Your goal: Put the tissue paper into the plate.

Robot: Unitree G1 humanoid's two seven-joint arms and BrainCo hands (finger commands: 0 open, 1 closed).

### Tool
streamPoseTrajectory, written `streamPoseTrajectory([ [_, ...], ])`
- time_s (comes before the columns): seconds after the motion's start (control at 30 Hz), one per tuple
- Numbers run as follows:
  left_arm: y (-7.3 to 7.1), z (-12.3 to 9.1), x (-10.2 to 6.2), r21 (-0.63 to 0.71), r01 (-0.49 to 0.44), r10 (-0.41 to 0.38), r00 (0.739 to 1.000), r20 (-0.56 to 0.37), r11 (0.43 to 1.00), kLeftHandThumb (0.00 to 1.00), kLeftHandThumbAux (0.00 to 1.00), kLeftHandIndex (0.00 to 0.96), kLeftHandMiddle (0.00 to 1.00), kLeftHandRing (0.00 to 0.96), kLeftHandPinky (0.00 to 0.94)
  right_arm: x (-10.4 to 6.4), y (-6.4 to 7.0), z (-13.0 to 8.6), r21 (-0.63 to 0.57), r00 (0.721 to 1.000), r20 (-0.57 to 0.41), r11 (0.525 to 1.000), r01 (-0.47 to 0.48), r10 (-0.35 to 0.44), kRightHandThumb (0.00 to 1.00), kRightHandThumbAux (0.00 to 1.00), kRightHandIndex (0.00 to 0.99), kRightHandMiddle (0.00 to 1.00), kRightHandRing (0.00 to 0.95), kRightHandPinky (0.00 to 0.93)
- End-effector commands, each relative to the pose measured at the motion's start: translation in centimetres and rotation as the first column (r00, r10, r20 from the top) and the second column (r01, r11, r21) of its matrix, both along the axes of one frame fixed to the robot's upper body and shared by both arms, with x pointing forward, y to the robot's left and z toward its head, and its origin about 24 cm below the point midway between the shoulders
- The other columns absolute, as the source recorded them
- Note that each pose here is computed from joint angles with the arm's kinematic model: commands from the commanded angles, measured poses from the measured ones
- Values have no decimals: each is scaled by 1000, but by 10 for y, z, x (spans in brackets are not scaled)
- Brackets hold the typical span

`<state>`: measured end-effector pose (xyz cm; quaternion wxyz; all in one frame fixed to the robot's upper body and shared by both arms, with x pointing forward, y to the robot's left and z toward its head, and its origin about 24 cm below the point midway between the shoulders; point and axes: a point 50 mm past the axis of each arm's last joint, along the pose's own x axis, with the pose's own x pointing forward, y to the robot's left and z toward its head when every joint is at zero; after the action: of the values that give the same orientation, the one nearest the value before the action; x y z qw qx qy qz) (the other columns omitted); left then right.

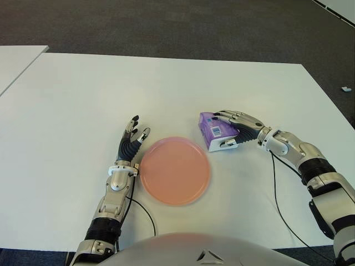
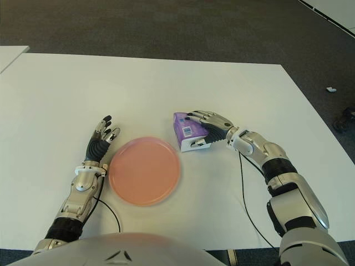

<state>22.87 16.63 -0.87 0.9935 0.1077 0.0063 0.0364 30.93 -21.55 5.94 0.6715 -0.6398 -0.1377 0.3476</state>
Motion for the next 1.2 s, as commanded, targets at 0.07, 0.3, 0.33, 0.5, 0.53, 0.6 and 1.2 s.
streamPoseTrajectory([
  [0.07,1,-9,-8,-14,-9,9,999,-35,1000,0,447,0,0,0,0,-26,10,-52,-170,991,-120,982,-79,59,185,380,0,0,0,0],
  [0.3,2,-10,-7,-24,-19,17,999,-51,1000,0,443,0,0,0,0,-33,10,-70,-274,993,-85,956,-106,86,169,429,0,0,0,0],
  [0.33,2,-11,-7,-20,-21,20,998,-53,1000,0,440,0,0,0,0,-34,10,-72,-283,993,-84,953,-107,86,162,434,0,0,0,0],
  [0.5,3,-11,-6,-13,-25,24,998,-61,1000,0,428,0,0,0,0,-35,9,-77,-303,993,-77,947,-106,86,136,452,0,0,0,0],
  [0.53,3,-11,-6,-12,-25,24,998,-62,1000,0,427,0,0,0,0,-35,9,-78,-306,993,-76,946,-105,85,134,453,0,0,0,0],
  [0.6,3,-10,-6,-10,-27,26,998,-63,1000,0,427,0,0,0,0,-36,8,-80,-312,994,-74,945,-101,82,131,457,0,0,0,0],
  [1.2,3,-9,-5,-13,-35,34,998,-48,999,0,422,0,0,0,0,-30,9,-85,-285,999,-14,957,-53,51,138,468,0,0,0,0],
])
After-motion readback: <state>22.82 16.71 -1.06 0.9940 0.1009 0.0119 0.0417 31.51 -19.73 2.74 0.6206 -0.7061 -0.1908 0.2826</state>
